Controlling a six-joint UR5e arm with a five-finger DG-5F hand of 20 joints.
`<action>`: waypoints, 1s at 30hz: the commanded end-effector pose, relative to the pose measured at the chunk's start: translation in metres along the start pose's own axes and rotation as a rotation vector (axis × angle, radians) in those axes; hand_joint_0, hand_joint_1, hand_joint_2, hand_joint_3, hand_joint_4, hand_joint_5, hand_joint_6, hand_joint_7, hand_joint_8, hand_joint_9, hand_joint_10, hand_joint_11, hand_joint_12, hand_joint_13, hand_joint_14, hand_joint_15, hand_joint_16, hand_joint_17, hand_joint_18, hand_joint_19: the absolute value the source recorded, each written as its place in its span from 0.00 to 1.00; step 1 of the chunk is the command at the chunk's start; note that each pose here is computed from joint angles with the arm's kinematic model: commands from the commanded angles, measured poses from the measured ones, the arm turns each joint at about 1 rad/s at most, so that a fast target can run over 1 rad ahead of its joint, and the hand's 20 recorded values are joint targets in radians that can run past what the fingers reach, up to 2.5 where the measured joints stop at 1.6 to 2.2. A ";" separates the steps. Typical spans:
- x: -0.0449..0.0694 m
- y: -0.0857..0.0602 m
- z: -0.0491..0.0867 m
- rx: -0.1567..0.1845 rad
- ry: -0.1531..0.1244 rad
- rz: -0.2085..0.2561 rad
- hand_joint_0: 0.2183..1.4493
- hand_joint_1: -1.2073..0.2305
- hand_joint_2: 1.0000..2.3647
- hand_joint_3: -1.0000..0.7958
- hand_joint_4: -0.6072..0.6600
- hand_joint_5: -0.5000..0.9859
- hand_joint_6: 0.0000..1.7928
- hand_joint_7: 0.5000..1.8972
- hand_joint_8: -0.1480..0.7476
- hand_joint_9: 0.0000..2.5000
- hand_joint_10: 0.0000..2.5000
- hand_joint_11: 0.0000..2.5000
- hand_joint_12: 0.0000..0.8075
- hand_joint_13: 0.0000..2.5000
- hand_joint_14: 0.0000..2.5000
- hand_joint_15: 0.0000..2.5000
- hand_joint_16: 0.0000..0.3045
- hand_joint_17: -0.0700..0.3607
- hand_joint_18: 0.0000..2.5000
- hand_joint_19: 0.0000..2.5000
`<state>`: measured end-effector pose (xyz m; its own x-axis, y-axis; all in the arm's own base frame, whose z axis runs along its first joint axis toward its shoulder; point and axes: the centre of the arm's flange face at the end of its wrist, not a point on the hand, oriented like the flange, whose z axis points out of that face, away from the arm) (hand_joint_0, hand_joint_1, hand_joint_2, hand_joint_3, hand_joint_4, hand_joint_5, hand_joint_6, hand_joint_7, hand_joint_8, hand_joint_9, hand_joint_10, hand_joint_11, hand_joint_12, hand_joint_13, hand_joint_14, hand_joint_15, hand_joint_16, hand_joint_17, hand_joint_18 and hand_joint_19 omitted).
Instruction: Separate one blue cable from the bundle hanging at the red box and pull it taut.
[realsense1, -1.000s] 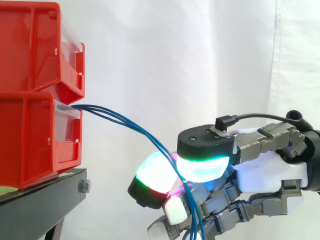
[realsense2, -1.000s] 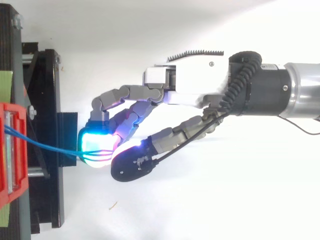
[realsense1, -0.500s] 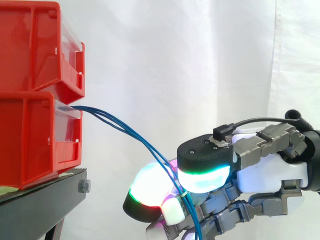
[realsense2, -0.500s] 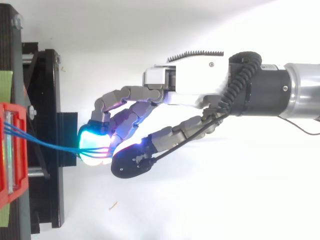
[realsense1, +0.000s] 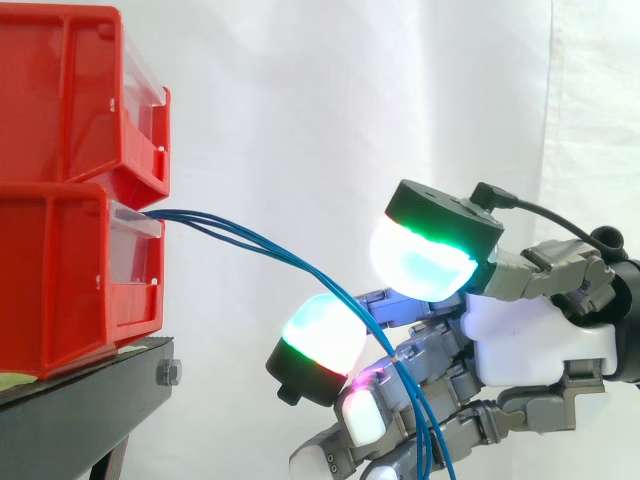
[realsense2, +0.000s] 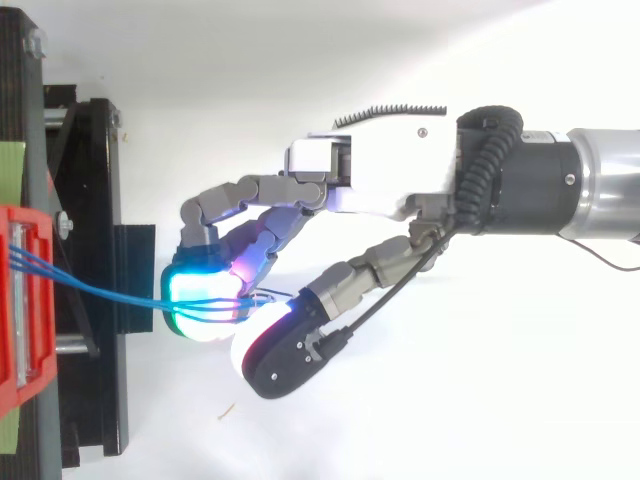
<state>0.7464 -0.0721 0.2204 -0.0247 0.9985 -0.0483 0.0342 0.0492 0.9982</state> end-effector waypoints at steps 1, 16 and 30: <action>0.001 0.001 0.001 -0.011 0.003 0.001 0.28 0.32 0.00 0.28 0.62 0.27 0.37 0.54 0.49 0.32 0.00 0.17 0.41 0.20 0.00 0.09 0.14 0.39 0.26 0.16; 0.002 0.002 0.002 -0.017 0.002 0.003 0.34 0.51 0.00 0.45 0.62 0.28 0.36 0.52 0.53 0.32 0.00 0.16 0.48 0.19 0.00 0.10 0.17 0.44 0.24 0.17; 0.003 0.003 0.002 -0.019 0.002 0.003 0.29 0.37 0.00 0.32 0.62 0.23 0.43 0.40 0.50 0.31 0.00 0.20 0.42 0.21 0.00 0.10 0.14 0.39 0.26 0.17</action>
<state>0.7483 -0.0695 0.2222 -0.0278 0.9986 -0.0457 0.0169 0.0462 0.9988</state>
